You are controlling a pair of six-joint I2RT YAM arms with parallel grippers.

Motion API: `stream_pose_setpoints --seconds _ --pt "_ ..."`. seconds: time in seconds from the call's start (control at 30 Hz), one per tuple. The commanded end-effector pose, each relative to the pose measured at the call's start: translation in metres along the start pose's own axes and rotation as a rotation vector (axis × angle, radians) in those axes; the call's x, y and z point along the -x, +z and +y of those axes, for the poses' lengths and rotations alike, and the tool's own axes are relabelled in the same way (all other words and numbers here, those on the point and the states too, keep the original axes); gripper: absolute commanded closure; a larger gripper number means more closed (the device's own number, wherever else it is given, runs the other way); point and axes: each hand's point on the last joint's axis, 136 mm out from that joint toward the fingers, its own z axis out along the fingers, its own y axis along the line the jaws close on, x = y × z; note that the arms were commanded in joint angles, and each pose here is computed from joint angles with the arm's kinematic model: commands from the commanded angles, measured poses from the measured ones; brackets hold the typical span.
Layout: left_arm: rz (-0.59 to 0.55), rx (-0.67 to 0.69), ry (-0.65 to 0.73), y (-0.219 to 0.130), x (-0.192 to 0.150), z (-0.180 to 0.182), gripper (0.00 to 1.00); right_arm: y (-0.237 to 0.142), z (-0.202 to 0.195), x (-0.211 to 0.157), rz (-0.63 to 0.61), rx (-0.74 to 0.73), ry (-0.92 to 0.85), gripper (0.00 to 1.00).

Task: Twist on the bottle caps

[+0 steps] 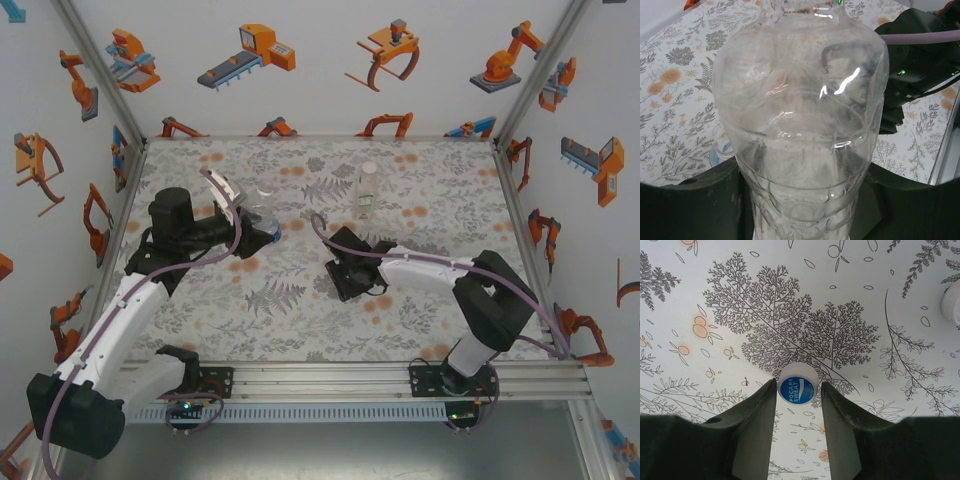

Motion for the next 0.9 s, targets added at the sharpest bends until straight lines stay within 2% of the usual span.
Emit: stream_pose_setpoints --seconds 0.0,0.27,0.53,0.7,0.87 --pt "-0.034 -0.01 0.037 -0.005 0.017 -0.003 0.84 -0.008 0.001 0.005 -0.019 -0.014 -0.003 0.59" --pt "-0.034 -0.01 0.036 -0.005 0.017 -0.003 0.84 -0.003 0.002 0.003 -0.003 -0.012 -0.005 0.6" --pt "-0.03 -0.011 0.032 -0.004 0.016 -0.003 0.84 -0.011 0.003 0.007 -0.027 -0.012 -0.006 0.7" --pt "-0.026 -0.013 0.031 -0.003 0.015 -0.002 0.84 -0.028 0.001 0.015 -0.077 -0.016 -0.006 0.72" --pt "-0.016 -0.037 0.053 0.0 0.013 -0.008 0.84 -0.059 0.005 0.031 -0.194 0.018 -0.027 0.73"
